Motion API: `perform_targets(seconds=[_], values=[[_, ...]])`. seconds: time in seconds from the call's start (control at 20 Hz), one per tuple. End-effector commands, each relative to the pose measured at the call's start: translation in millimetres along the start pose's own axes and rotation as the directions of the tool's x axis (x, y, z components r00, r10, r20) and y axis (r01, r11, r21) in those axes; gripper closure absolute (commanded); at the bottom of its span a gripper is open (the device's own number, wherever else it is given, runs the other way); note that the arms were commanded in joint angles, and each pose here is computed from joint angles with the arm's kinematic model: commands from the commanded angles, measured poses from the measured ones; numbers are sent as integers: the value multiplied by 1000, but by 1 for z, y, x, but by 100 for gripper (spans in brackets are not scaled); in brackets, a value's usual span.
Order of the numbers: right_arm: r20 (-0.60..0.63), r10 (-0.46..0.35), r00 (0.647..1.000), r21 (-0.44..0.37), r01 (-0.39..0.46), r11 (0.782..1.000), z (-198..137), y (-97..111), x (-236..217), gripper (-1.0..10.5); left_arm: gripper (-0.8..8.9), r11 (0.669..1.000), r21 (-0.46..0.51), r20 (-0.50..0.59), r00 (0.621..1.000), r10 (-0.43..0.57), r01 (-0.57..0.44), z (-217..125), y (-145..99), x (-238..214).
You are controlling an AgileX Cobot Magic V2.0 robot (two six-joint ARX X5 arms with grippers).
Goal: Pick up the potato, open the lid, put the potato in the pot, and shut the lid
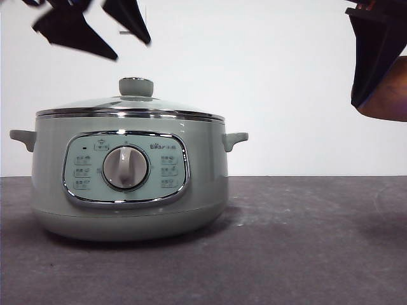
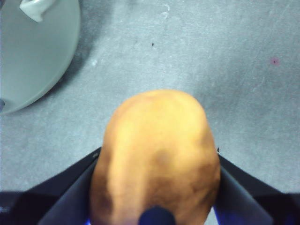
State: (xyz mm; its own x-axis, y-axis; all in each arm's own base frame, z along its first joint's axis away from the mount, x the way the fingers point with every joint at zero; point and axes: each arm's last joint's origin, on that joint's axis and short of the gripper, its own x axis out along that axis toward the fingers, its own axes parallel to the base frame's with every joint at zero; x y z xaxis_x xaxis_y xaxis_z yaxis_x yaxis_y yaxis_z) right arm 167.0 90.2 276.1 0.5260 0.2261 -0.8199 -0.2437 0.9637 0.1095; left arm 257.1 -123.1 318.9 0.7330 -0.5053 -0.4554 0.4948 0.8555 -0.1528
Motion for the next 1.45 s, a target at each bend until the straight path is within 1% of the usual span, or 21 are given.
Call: perform_targets(seconds=[0.05,0.2,0.4,0.45,0.5,0.55,0.65,0.75,0.85,0.95,1.15,1.25,1.35,1.45], values=[[6,0,1000,-5,0,1000,0,0,-1,958,460,1000,22,-39,999,-3,4,-6,-2,15],[6,0,1000,-5,0,1000,0,0,-1,958,460,1000,24,-91,996,3,-1,-14,-4,31],[6,0,1000,-5,0,1000,0,0,-1,958,477,1000,25,-122,992,20,-17,-19,-4,38],[6,0,1000,-5,0,1000,0,0,-1,958,539,999,26,-126,992,26,-23,-20,-4,38],[6,-1,1000,-5,1,1000,0,0,-1,958,687,999,26,-133,991,26,-22,-20,-4,38],[6,-1,1000,-5,1,1000,0,0,-1,958,816,999,26,-140,990,27,-23,-21,-4,38],[6,-1,1000,-5,1,1000,0,0,-1,958,821,999,29,-139,990,28,-25,-21,-4,38],[11,1,1000,-4,-1,1000,1,0,-1,958,821,999,32,-108,994,24,-21,-17,-4,37],[20,4,1000,-4,-4,1000,2,1,-1,958,821,999,47,-70,997,21,-17,-7,-6,30],[34,9,999,-3,-9,1000,3,1,-1,958,821,998,62,-8,999,33,-33,8,-9,16],[84,41,996,-3,-41,999,8,3,-1,958,821,995,89,146,989,27,-40,38,-18,-33],[119,120,986,-12,-119,993,14,7,-3,959,821,993,109,199,980,31,-53,49,-23,-65],[158,161,974,-24,-159,987,26,11,-9,959,821,989,130,233,972,42,-74,55,-27,-99],[171,201,965,-67,-192,979,44,19,-14,959,821,987,133,262,963,57,-95,58,-31,-134]])
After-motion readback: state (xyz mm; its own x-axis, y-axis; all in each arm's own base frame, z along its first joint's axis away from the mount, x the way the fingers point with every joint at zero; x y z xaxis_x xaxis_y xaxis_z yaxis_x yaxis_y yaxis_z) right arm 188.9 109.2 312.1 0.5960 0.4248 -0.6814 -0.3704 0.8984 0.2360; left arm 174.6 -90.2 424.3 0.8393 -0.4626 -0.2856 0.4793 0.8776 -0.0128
